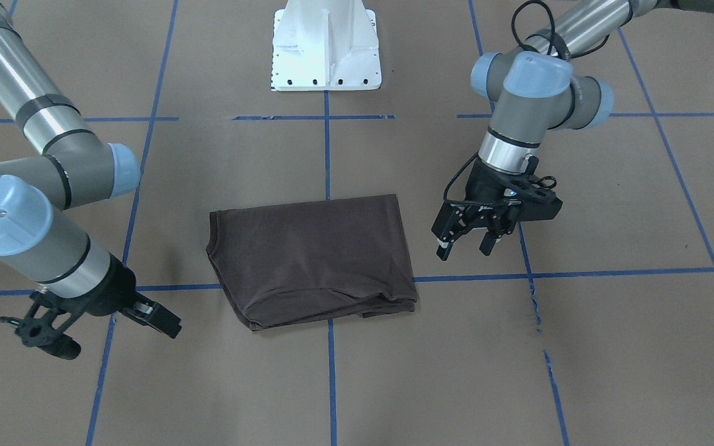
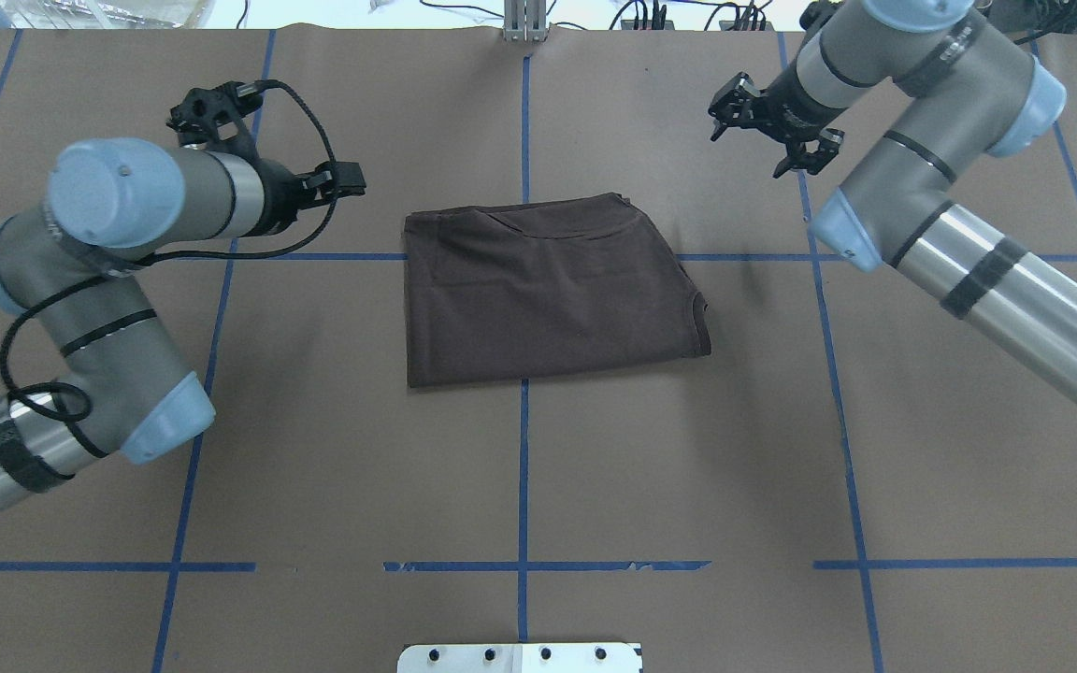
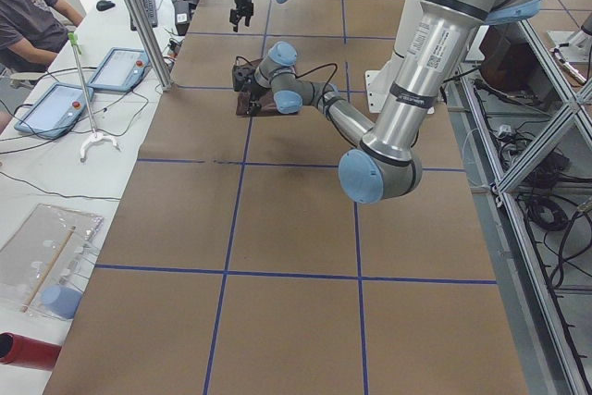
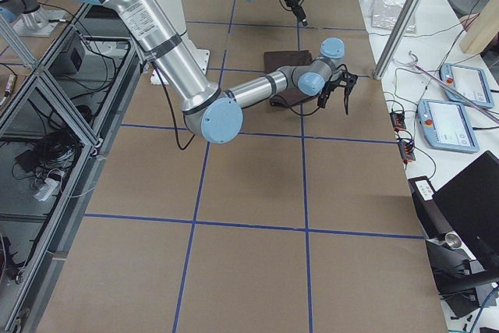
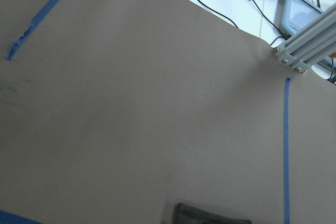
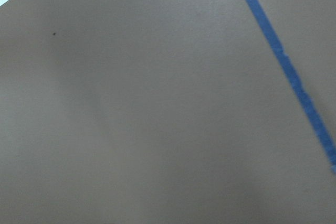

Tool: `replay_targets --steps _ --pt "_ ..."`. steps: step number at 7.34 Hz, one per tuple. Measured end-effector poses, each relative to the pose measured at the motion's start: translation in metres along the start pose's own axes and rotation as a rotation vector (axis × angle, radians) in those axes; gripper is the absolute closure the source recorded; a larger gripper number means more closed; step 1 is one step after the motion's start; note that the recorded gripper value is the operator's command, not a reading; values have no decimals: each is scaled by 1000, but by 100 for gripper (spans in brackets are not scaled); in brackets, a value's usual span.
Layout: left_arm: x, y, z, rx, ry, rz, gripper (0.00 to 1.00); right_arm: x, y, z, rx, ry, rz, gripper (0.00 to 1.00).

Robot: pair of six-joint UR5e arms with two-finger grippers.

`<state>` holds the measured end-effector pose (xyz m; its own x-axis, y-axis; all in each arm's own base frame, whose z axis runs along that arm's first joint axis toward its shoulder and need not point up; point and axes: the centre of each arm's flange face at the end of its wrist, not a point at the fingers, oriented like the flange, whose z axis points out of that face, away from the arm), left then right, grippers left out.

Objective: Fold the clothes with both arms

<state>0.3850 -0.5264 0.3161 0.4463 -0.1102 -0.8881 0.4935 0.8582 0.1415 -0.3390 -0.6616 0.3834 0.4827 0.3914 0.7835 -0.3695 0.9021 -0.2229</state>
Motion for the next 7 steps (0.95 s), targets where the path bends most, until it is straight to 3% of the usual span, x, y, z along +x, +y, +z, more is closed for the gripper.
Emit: replay_targets --steps 2,4,6,7 --pt "-99 -60 -45 -87 -32 277 0 119 -54 -40 4 29 -153 0" --pt "-217 -138 -110 -129 -97 505 0 240 -99 -93 3 40 -279 0" --pt "-316 -180 -173 -195 -174 652 0 333 -112 -128 -31 68 -367 0" --pt "-351 -191 -195 -256 -220 643 0 356 -106 -140 -56 79 -394 0"
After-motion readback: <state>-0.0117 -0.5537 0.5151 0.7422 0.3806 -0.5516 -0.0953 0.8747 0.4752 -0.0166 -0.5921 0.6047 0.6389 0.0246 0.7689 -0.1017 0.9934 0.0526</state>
